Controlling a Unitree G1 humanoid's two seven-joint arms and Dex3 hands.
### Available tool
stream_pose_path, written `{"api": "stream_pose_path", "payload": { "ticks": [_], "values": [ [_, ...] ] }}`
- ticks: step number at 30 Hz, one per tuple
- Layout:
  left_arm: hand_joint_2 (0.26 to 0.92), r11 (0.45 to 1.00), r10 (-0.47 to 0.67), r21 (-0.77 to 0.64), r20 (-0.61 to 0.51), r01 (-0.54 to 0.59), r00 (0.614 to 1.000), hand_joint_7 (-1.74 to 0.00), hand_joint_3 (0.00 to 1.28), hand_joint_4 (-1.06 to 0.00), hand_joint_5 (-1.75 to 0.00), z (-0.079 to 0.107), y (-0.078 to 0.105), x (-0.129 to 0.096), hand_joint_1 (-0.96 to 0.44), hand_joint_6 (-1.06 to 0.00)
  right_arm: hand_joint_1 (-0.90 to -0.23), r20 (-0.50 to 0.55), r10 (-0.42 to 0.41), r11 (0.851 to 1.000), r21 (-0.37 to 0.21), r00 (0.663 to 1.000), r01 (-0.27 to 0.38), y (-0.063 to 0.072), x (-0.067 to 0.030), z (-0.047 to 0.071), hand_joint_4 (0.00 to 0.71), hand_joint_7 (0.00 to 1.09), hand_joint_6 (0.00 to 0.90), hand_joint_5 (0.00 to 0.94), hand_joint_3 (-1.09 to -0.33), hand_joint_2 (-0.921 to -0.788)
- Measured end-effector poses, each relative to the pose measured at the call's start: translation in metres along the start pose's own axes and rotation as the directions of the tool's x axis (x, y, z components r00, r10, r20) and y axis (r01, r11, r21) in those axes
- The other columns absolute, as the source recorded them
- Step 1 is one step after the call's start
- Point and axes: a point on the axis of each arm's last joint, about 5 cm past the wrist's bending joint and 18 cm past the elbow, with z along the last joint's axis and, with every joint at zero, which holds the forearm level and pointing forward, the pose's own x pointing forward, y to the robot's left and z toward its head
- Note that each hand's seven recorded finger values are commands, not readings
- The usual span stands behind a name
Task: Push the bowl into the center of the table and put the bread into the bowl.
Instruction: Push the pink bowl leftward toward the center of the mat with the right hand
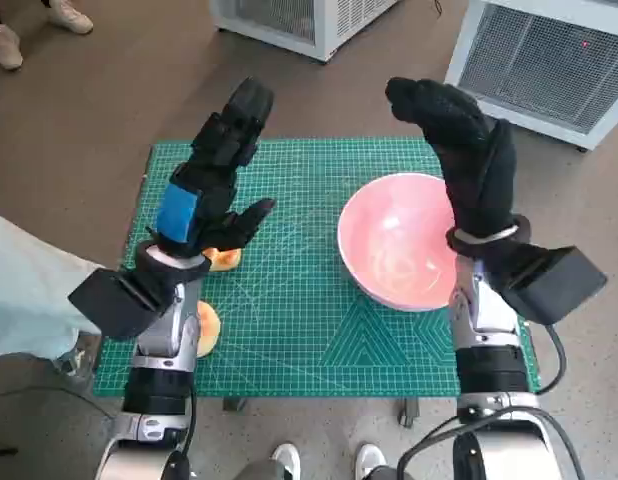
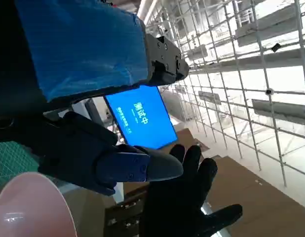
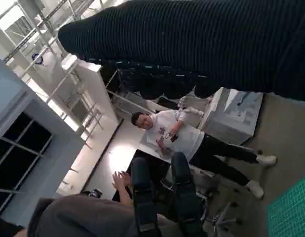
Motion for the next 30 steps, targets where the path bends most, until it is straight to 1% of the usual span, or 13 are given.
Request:
{"api": "stream_pose_path", "payload": {
  "ticks": [30],
  "values": [
    [0.921, 1.000, -0.006, 0.014, -0.007, 0.006, 1.000, -0.02, 0.34, -0.15, -0.01, -0.0008, -0.0021, 0.0003, -0.70, -0.22, -0.710, -0.005, -0.002, 1.000, -0.003, 1.000, 0.002, 0.0002, -0.0025, -0.0024, 0.183, 0.55, 0.011, 0.000, -0.755, -0.921]
  ]
}}
